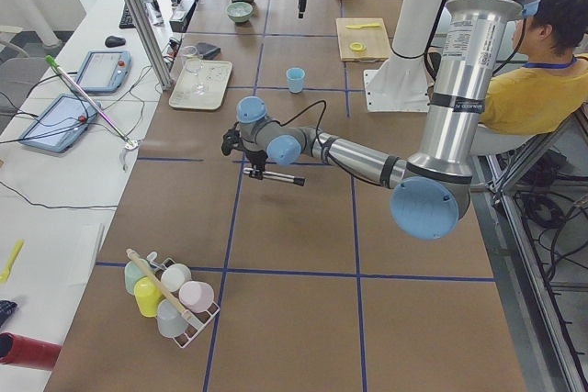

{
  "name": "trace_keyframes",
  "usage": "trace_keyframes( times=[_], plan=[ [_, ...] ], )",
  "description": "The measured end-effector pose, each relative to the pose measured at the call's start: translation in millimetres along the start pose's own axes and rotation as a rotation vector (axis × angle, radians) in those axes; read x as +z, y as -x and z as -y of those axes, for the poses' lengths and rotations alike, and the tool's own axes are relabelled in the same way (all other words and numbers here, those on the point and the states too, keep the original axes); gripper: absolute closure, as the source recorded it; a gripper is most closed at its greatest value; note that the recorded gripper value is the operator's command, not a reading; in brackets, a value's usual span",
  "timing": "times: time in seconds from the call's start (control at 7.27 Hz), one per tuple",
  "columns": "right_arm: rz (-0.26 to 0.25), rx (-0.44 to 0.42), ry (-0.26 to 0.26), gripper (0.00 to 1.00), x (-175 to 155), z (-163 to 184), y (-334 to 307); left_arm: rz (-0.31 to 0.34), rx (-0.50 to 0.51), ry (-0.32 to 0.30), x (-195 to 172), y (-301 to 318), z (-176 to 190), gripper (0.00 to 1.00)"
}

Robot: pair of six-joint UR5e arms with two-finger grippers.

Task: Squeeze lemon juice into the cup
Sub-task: 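Lift the steel muddler with the left gripper and carry it over the cup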

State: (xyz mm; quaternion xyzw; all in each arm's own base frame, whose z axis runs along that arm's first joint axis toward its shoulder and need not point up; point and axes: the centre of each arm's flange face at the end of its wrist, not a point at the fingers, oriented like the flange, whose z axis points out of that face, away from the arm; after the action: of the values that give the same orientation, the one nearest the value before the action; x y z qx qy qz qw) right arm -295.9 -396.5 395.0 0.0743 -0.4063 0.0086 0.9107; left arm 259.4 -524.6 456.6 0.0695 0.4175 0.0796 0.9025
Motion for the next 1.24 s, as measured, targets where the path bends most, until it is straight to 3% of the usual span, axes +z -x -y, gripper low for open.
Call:
trace_keyframes(
  times=[0.28,0.41,0.69,0.96,1.24],
  plan=[
    [0.009,0.008,0.001,0.0,-5.3,3.5,-2.7,-0.064,0.126,-0.056,-74.3,-128.6,19.8,1.0],
    [0.017,0.02,0.002,0.0,-11.1,7.4,-7.6,-0.115,0.225,-0.099,-103.6,-202.3,8.8,1.0],
    [0.023,0.042,0.0,0.0,-19.2,12.9,-17.7,-0.236,0.407,-0.244,-143.3,-306.1,-3.5,1.0],
    [0.015,0.067,-0.012,0.0,-28.1,19.9,-35.2,-0.376,0.52,-0.532,-155.0,-352.5,-18.2,1.0],
    [0.018,0.095,-0.014,0.0,-38.3,25.8,-52.7,-0.433,0.472,-0.85,-129.3,-378.9,-31.5,1.0]
  ],
)
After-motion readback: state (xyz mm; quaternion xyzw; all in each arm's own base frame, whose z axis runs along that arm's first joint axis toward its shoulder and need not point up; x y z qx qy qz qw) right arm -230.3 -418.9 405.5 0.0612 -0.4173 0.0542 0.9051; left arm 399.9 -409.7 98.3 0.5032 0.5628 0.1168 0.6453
